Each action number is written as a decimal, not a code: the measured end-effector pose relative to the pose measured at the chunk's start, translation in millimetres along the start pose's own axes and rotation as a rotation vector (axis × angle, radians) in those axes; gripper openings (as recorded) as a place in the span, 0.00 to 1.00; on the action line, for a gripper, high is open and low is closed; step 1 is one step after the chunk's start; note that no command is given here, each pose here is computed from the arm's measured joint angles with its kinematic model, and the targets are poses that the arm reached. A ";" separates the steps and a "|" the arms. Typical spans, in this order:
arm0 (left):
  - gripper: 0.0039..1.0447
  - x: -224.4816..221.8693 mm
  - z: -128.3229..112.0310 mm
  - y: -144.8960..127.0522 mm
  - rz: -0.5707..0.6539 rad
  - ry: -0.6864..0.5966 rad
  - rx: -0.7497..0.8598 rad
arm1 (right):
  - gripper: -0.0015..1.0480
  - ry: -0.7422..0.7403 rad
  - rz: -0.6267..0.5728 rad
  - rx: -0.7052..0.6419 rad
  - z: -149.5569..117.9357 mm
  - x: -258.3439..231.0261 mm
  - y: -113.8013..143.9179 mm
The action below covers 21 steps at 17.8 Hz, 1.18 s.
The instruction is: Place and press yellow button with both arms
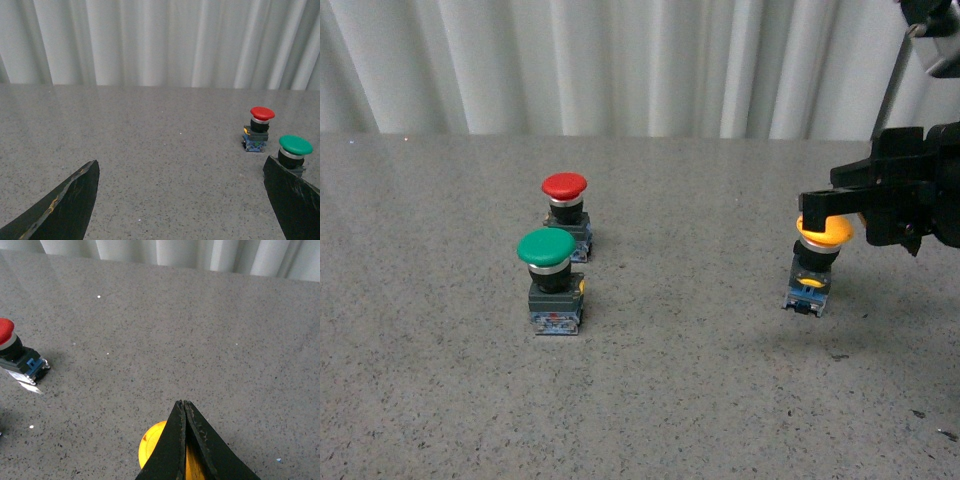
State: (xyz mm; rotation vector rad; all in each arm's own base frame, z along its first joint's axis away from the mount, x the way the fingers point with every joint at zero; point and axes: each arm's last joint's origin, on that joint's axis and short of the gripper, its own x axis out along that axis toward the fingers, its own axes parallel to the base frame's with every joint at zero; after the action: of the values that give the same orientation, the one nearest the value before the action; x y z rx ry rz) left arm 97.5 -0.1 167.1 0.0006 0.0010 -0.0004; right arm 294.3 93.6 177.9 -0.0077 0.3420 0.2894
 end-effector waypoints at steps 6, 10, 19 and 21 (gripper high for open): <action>0.94 0.0 0.0 0.0 0.000 0.000 0.000 | 0.02 0.043 0.011 0.004 -11.2 11.2 3.8; 0.94 0.0 0.0 0.0 0.000 0.000 0.000 | 0.02 0.062 0.009 0.004 -14.6 16.2 3.6; 0.94 0.0 0.0 0.0 0.000 0.000 0.000 | 0.02 0.102 -0.003 -0.009 -19.1 17.3 0.4; 0.94 0.0 0.0 0.0 0.000 0.000 0.000 | 0.02 0.069 0.007 -0.004 -16.1 11.7 1.0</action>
State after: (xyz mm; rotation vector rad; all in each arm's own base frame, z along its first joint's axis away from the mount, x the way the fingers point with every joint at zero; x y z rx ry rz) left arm 97.5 -0.1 167.1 0.0006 0.0010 -0.0008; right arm 299.3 96.9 158.9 -0.0208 0.4100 0.2975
